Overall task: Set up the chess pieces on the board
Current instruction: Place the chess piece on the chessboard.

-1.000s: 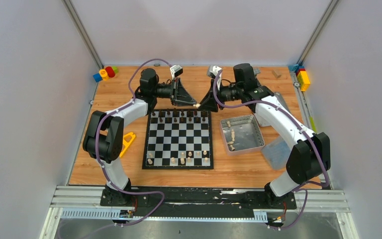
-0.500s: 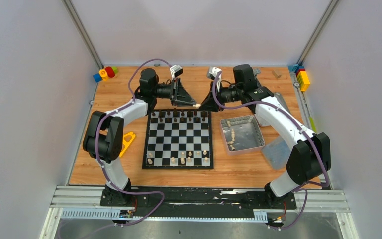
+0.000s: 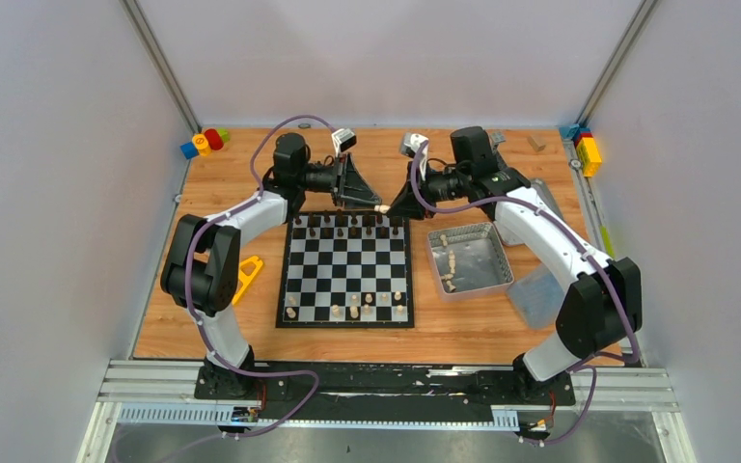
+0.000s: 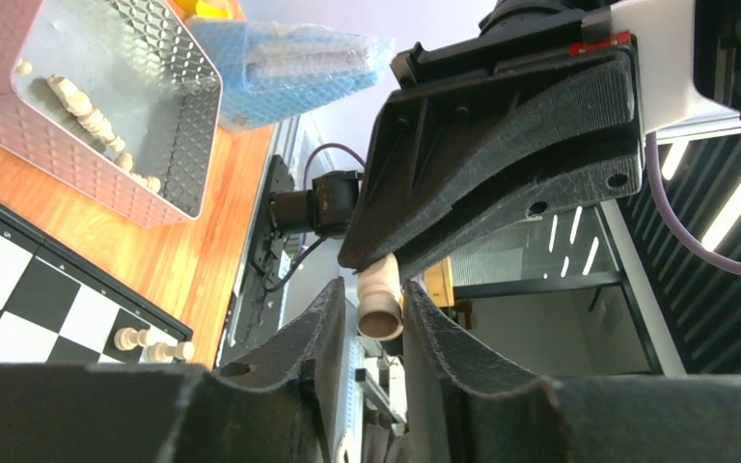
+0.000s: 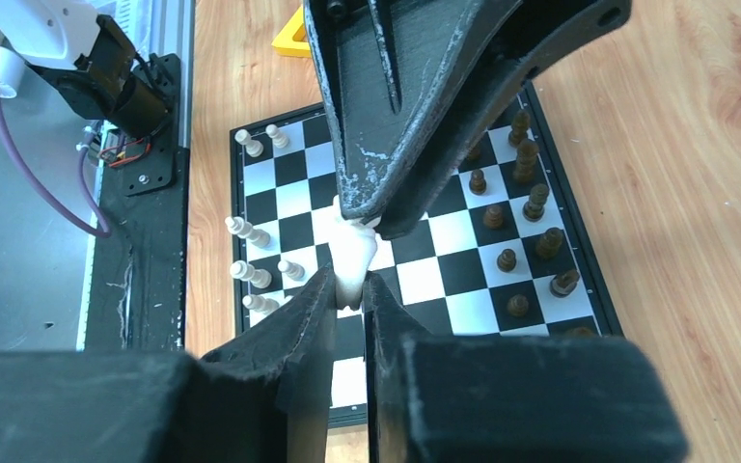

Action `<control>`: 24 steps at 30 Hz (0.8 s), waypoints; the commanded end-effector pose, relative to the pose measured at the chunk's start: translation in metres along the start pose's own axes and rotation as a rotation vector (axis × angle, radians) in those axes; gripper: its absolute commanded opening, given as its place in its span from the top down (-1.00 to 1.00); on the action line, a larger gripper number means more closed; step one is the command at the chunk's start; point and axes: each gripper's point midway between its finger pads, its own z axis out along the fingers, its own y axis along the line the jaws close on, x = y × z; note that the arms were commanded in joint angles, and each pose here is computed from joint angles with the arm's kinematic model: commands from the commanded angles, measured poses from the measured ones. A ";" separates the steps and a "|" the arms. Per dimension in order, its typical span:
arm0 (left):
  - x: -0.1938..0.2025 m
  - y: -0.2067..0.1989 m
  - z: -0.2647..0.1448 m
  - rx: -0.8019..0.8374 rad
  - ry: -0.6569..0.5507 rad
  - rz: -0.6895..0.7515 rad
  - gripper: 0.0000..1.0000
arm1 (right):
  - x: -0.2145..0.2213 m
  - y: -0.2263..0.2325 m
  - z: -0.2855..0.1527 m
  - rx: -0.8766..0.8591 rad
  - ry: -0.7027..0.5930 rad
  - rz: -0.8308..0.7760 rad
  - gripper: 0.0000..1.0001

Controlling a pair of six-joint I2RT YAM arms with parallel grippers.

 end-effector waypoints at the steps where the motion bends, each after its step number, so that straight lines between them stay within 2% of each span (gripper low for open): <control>1: -0.007 -0.013 0.002 0.000 -0.015 0.141 0.19 | -0.020 0.026 -0.008 -0.054 -0.035 -0.081 1.00; 9: -0.013 -0.012 -0.005 -0.057 -0.042 0.236 -0.39 | -0.004 0.034 -0.008 -0.048 0.011 -0.070 1.00; 12: -0.015 0.006 -0.023 -0.166 -0.067 0.262 -0.54 | 0.012 0.034 -0.005 -0.015 0.096 -0.075 1.00; 13: -0.015 0.010 -0.029 -0.215 -0.075 0.234 -0.56 | 0.017 0.035 -0.002 -0.008 0.128 -0.080 1.00; 14: -0.019 0.012 -0.038 -0.247 -0.084 0.301 -0.58 | 0.022 0.037 0.000 -0.004 0.161 -0.087 1.00; 15: -0.018 0.014 -0.045 -0.294 -0.089 0.284 -0.59 | 0.025 0.039 0.003 -0.001 0.190 -0.095 1.00; 16: -0.025 0.011 -0.056 -0.326 -0.105 0.356 -0.60 | 0.031 0.041 0.006 0.004 0.225 -0.103 1.00; 17: -0.023 0.016 -0.064 -0.376 -0.112 0.340 -0.61 | 0.035 0.043 0.009 0.006 0.259 -0.114 1.00; 18: -0.027 0.013 -0.075 -0.412 -0.131 0.403 -0.61 | 0.039 0.045 0.013 0.009 0.295 -0.128 1.00; 24: -0.032 0.014 -0.147 -0.692 -0.256 0.480 -0.66 | 0.063 0.056 0.047 0.010 0.544 -0.250 1.00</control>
